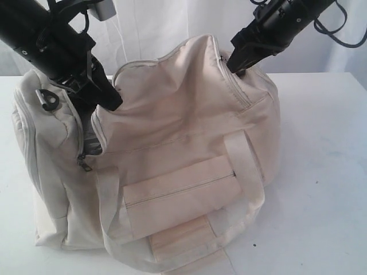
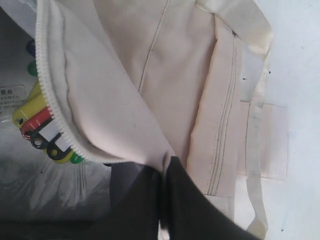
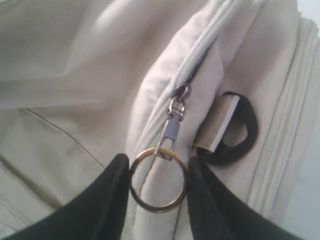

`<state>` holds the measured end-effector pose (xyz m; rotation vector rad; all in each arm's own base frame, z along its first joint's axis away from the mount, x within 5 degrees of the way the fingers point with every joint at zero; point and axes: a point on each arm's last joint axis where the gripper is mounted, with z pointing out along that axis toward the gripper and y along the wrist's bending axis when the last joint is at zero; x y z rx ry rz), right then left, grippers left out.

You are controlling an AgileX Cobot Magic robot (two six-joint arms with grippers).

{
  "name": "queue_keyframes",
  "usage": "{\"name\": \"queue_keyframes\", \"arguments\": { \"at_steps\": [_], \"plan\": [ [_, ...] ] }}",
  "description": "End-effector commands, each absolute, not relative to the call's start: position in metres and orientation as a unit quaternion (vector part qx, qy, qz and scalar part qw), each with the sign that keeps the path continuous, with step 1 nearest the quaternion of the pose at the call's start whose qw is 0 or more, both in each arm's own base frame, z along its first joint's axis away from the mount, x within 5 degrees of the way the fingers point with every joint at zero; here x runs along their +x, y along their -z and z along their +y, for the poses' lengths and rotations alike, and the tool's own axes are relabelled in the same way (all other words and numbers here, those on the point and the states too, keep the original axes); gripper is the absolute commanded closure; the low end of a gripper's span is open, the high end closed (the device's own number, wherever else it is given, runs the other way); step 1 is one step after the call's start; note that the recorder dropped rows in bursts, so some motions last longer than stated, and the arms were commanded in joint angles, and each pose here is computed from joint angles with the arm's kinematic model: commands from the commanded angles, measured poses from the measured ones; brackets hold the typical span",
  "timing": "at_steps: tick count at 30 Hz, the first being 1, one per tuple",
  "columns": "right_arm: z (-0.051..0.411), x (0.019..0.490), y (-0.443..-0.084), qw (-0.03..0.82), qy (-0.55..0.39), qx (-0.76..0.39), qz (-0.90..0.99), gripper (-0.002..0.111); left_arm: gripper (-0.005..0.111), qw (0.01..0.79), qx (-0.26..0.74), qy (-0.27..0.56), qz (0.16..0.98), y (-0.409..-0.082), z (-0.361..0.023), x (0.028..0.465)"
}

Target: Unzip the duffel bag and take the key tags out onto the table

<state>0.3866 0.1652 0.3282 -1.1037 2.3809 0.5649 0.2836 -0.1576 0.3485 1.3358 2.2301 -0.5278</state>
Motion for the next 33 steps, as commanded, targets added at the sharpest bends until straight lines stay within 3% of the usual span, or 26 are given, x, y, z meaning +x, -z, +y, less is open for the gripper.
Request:
{"name": "queue_keyframes", "arguments": {
  "at_steps": [1,21,33],
  "plan": [
    [0.157,0.374,-0.332,0.215,-0.205,-0.398,0.868,0.108,0.107,0.242,0.486,0.204,0.814,-0.351,-0.160,0.281],
    [0.133,0.319,-0.332,0.178,-0.171,-0.380,0.892,0.108,0.107,0.243,0.485,0.208,0.814,-0.351,-0.161,0.281],
    [0.119,0.296,-0.308,0.124,-0.143,-0.367,0.911,0.108,0.107,0.240,0.485,0.212,0.813,-0.352,-0.161,0.280]
  ]
}}
